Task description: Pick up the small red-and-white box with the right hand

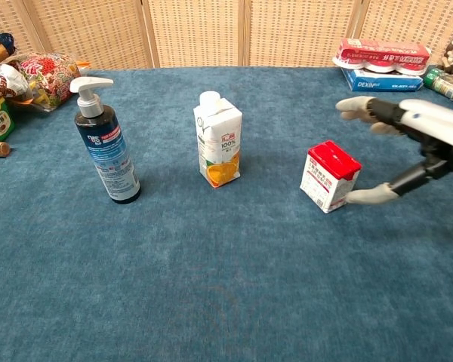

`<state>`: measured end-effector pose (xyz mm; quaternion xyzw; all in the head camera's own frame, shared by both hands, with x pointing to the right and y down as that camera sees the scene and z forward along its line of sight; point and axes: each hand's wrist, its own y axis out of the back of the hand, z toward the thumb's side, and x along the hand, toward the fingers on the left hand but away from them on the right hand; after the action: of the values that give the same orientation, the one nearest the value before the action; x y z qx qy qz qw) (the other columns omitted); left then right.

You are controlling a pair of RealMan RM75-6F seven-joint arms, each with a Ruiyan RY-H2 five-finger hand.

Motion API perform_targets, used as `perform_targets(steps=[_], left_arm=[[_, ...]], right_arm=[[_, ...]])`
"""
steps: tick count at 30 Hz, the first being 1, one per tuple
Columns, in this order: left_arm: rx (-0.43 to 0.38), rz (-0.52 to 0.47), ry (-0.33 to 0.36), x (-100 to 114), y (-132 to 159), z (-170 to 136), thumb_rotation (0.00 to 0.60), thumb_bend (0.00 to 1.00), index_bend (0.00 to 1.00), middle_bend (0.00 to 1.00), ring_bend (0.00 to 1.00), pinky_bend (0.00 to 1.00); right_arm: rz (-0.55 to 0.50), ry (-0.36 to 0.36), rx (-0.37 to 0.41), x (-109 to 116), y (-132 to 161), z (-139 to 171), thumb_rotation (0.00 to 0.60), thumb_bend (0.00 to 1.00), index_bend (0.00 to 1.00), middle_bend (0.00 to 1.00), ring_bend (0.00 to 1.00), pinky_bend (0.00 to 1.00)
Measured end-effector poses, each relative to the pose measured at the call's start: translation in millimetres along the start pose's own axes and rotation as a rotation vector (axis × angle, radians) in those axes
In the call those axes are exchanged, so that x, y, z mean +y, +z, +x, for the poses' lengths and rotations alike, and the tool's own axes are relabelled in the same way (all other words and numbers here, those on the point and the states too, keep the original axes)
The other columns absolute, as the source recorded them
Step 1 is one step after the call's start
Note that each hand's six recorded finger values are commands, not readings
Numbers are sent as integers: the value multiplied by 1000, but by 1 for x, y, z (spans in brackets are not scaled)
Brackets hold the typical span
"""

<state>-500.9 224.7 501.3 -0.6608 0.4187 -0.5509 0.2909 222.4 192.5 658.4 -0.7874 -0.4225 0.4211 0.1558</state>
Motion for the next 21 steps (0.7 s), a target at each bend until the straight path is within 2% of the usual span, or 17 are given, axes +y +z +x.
perform_targets(steps=[9,16,21], left_arm=[[2,-1,-3,0,-1,1,600,0,156,0,0,0],[2,1,-1,0,-1,0,600,0,156,0,0,0],[2,4,-3,-1,-1,1,600,0,156,0,0,0]], right_arm=[[21,2,-80,-11,4,-20,600,0,0,0,0,0],[44,-28,-109,-14,9,-36,600,0,0,0,0,0],[34,-22,-124,-20,9,-41,600,0,0,0,0,0]])
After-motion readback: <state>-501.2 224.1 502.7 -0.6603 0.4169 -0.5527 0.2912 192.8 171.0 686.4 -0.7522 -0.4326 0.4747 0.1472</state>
